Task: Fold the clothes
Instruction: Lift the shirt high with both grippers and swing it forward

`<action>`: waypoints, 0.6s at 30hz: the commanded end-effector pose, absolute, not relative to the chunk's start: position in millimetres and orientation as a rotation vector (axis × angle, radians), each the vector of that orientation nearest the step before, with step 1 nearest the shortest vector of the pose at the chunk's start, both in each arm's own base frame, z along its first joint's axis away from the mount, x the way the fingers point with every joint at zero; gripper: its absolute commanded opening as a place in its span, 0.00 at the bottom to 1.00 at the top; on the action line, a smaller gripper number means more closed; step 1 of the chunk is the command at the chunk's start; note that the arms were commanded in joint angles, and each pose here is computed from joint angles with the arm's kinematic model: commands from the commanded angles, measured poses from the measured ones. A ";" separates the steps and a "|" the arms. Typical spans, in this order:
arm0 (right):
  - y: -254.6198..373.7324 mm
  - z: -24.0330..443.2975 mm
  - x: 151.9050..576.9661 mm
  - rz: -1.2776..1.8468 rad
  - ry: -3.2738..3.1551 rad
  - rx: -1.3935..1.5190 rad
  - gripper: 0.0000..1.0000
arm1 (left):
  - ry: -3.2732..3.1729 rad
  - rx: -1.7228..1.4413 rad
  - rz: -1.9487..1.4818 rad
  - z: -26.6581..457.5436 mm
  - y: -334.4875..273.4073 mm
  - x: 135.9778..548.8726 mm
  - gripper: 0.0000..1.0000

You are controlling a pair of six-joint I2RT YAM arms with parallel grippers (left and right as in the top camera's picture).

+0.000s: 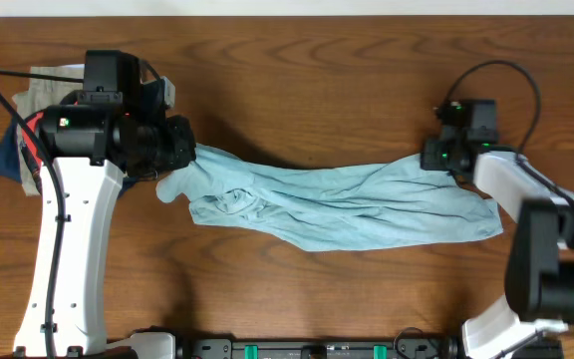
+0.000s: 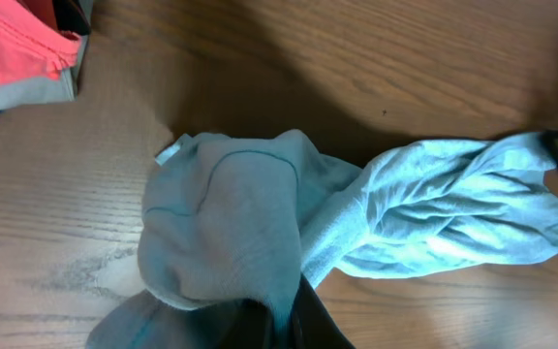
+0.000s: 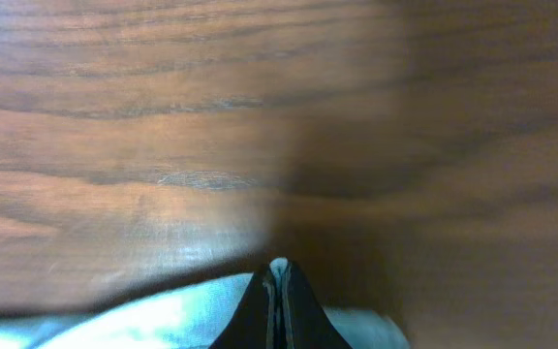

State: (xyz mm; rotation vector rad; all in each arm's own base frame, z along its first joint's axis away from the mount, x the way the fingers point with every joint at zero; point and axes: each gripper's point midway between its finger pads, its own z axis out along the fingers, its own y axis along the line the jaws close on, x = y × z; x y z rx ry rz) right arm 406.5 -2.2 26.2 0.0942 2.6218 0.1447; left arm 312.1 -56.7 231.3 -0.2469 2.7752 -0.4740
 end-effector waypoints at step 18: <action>-55.6 338.9 322.4 0.061 2.255 0.312 0.01 | 2.395 -0.190 -0.475 354.7 -47.8 305.7 0.06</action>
